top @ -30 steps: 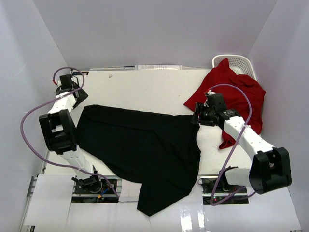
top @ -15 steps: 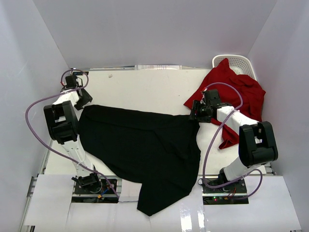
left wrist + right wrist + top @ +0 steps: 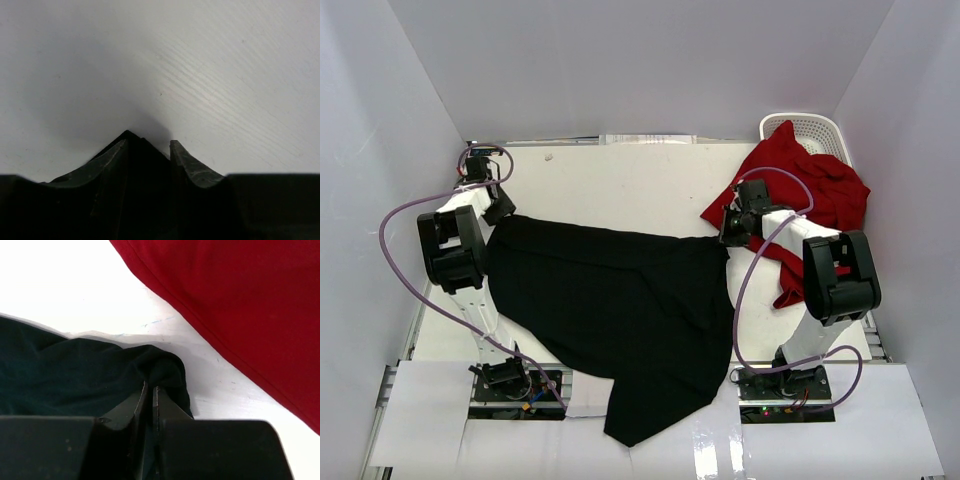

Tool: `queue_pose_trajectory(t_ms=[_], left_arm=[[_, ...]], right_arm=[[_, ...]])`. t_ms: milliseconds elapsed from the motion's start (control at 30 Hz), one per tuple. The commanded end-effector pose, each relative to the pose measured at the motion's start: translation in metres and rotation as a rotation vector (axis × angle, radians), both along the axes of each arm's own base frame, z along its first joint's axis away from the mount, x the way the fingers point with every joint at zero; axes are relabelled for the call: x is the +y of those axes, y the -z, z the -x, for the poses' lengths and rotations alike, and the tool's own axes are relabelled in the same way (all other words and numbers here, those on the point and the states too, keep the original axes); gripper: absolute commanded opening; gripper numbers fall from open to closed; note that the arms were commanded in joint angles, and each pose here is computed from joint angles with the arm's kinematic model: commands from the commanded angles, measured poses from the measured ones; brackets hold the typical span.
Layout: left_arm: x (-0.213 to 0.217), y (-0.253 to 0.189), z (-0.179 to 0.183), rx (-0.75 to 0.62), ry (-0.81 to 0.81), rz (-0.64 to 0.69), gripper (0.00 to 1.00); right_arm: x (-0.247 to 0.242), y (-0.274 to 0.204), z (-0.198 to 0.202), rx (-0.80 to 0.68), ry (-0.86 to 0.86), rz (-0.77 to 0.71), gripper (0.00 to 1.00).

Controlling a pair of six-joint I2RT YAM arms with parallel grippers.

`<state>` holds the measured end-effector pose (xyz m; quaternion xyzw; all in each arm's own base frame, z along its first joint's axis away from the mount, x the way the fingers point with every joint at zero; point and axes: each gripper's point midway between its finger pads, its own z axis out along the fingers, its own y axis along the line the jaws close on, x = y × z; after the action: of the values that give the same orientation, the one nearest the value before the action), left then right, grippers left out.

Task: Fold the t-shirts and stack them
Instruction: Fold the flattened tshirt in 1/3 of the way

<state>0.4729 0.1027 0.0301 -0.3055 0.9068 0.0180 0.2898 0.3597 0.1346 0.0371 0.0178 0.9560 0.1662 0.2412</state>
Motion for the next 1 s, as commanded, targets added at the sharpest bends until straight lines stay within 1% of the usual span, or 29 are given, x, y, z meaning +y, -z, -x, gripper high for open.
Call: queue_pose_trajectory(t_ms=[0,67,100,167,200,233,267,333,367,400,500,533,567,600,667,700,733,767,800,833,900,967], left_arm=[[-0.005,0.001,0.000,0.007,0.016,0.009,0.46],[-0.003,0.002,0.001,0.012,0.013,0.001,0.35],[-0.003,0.002,0.001,0.011,0.011,-0.001,0.26],[0.000,0.003,-0.001,0.017,0.002,-0.015,0.14],[0.001,0.003,0.000,0.024,-0.005,-0.014,0.04],[0.002,0.005,0.000,0.032,-0.010,-0.016,0.00],[0.004,0.005,0.000,0.036,-0.022,-0.025,0.00],[0.009,0.005,-0.002,0.048,-0.043,-0.035,0.00],[0.011,0.005,-0.003,0.052,-0.052,-0.042,0.00],[0.016,0.004,-0.004,0.059,-0.075,-0.054,0.00],[0.026,0.000,-0.005,0.066,-0.113,-0.068,0.00],[0.029,0.000,-0.006,0.066,-0.122,-0.070,0.00],[0.031,0.002,-0.006,0.070,-0.132,-0.067,0.00],[0.035,-0.001,-0.009,0.064,-0.142,-0.068,0.00],[0.039,0.001,-0.012,0.066,-0.160,-0.063,0.00],[0.041,0.007,-0.012,0.078,-0.168,-0.057,0.00],[0.043,0.005,-0.017,0.066,-0.172,-0.055,0.00],[0.045,0.005,-0.020,0.062,-0.177,-0.051,0.00],[0.046,0.016,-0.020,0.086,-0.182,-0.043,0.00],[0.048,0.010,-0.029,0.065,-0.185,-0.041,0.00],[0.050,0.021,-0.033,0.080,-0.189,-0.021,0.00],[0.052,0.015,-0.044,0.056,-0.190,-0.017,0.00]], right_arm=[[0.005,-0.017,-0.025,-0.076,-0.011,-0.020,0.08],[0.008,-0.019,-0.030,-0.084,-0.016,-0.026,0.08],[0.009,-0.018,-0.032,-0.081,-0.021,-0.028,0.08],[0.013,-0.020,-0.041,-0.089,-0.031,-0.039,0.08],[0.015,-0.022,-0.045,-0.091,-0.035,-0.043,0.08],[0.018,-0.023,-0.048,-0.095,-0.045,-0.050,0.08],[0.020,-0.027,-0.059,-0.107,-0.046,-0.054,0.08],[0.024,-0.029,-0.067,-0.105,-0.057,-0.061,0.08],[0.027,-0.032,-0.078,-0.117,-0.060,-0.065,0.08],[0.030,-0.026,-0.082,-0.103,-0.069,-0.069,0.08],[0.036,-0.039,-0.106,-0.143,-0.074,-0.078,0.08],[0.038,-0.041,-0.112,-0.151,-0.077,-0.083,0.08],[0.040,-0.032,-0.117,-0.135,-0.078,-0.083,0.08],[0.044,-0.042,-0.129,-0.166,-0.083,-0.094,0.08],[0.046,-0.031,-0.137,-0.148,-0.088,-0.088,0.08],[0.048,-0.041,-0.148,-0.176,-0.090,-0.095,0.08],[0.049,-0.041,-0.153,-0.181,-0.090,-0.098,0.08],[0.050,-0.031,-0.157,-0.164,-0.091,-0.096,0.08],[0.052,-0.041,-0.169,-0.195,-0.090,-0.104,0.08],[0.052,-0.031,-0.174,-0.183,-0.088,-0.102,0.08],[0.054,-0.032,-0.184,-0.192,-0.091,-0.111,0.08],[0.053,-0.031,-0.200,-0.207,-0.083,-0.119,0.08]])
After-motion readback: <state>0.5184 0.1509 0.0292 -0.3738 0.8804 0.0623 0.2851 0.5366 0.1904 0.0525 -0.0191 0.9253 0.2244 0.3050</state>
